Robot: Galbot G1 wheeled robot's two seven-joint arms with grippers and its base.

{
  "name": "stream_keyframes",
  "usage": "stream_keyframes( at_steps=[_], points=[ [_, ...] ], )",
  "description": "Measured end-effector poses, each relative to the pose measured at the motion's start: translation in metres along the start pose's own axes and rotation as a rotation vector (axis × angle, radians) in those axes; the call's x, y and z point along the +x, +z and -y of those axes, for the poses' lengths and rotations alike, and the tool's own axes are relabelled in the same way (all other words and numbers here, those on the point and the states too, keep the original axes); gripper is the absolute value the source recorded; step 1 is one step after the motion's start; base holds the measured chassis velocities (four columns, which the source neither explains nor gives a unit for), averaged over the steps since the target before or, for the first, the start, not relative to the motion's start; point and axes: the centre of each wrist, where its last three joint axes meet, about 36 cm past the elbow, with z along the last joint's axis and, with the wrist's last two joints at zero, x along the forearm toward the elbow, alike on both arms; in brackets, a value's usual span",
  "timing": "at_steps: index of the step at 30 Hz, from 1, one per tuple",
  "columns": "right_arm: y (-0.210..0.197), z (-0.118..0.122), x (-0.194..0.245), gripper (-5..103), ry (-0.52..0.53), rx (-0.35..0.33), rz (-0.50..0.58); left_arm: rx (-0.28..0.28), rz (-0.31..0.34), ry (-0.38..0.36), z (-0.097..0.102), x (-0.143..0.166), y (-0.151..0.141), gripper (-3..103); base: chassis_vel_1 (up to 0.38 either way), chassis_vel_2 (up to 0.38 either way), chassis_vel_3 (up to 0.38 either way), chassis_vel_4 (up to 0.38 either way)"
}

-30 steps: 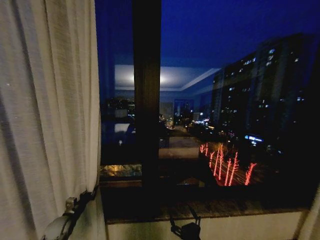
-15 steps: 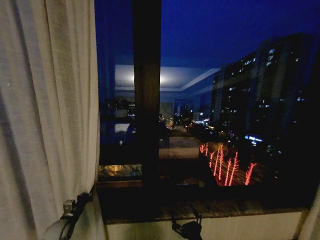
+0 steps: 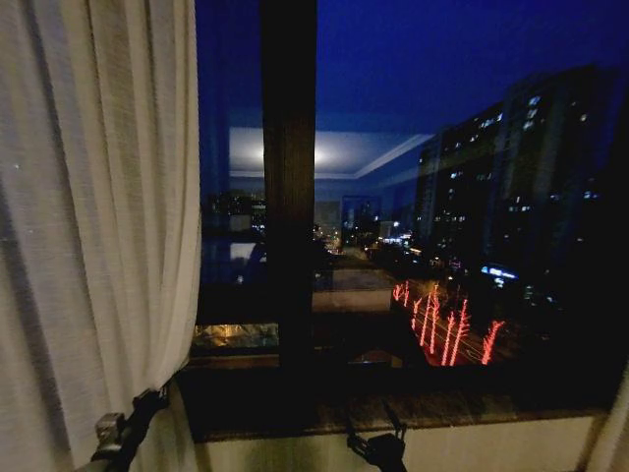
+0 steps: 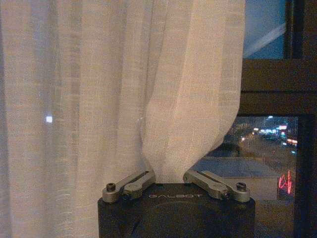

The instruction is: Open the curtains by pulling them apart, changing their state from closed to fully open.

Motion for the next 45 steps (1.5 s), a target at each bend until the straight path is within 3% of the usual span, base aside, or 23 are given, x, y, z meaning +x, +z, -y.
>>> stream_keyframes(
  at_steps=[10,24,45],
  points=[
    [-0.003,-0.002,0.005,100,-0.006,0.006,-0.020,0.002,0.016,0.022,0.009,0.009,-0.006,0,0.000,0.000,0.000,0.000],
    [-0.002,-0.016,0.017,100,-0.042,0.044,-0.039,0.013,-0.022,0.019,0.010,0.012,0.012,0,0.020,0.025,-0.021,-0.027],
    [-0.003,-0.028,0.026,100,-0.073,0.038,-0.022,0.003,-0.031,0.030,0.006,0.022,0.021,0,0.173,0.176,-0.179,-0.170]
  ],
)
